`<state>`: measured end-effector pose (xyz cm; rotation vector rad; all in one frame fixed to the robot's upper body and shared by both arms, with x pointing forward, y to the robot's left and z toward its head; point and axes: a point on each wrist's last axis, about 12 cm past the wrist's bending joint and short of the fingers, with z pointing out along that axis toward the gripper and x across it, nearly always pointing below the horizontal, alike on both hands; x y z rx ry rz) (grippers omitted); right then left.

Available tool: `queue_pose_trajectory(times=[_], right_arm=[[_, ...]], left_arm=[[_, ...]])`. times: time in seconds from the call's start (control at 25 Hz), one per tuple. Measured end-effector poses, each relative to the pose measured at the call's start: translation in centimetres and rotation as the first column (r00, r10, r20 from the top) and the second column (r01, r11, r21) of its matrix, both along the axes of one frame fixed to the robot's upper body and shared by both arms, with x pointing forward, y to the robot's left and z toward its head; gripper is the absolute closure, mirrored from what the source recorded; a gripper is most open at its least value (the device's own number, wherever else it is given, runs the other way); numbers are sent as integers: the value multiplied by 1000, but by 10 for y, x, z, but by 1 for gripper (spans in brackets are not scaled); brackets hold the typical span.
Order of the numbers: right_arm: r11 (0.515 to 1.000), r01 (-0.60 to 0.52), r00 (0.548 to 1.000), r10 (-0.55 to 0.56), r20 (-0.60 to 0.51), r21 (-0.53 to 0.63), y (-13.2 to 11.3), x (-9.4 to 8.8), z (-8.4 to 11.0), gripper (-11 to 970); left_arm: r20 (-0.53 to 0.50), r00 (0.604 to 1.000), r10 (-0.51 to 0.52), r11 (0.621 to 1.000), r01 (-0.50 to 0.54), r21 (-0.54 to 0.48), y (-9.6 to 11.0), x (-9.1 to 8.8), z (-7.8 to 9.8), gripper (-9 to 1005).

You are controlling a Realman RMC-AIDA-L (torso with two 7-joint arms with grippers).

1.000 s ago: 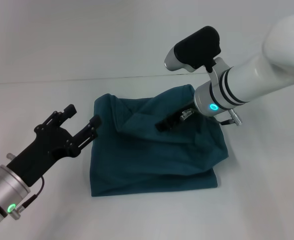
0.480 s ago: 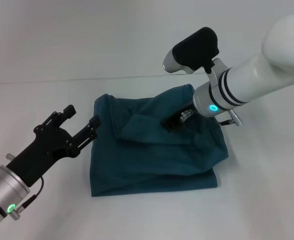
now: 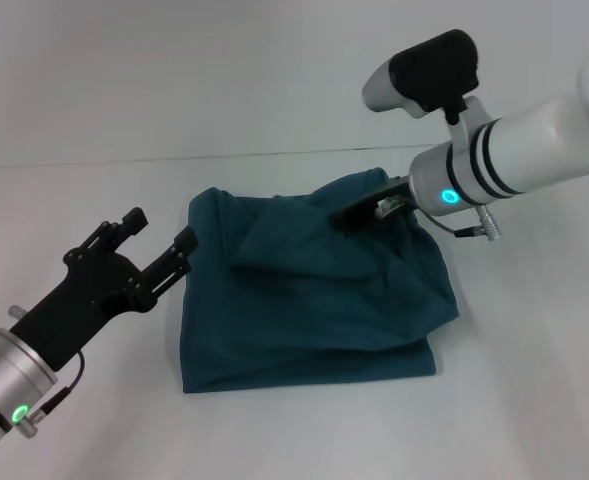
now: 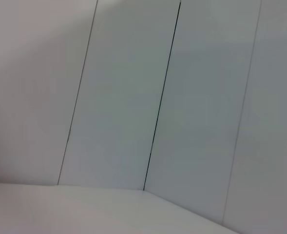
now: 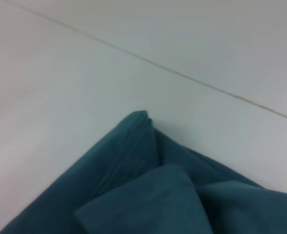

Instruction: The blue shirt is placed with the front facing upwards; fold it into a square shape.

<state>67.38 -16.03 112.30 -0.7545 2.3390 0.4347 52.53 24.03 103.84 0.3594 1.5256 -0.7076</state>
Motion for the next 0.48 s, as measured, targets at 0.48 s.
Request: queue_pose_trajectory(times=[0.48], right_arm=[[959,255,967,-255,-14,125,-47,-4,-6,960]], left_arm=[[-4,1000,4,1000,-4,6,0,1,0,215]])
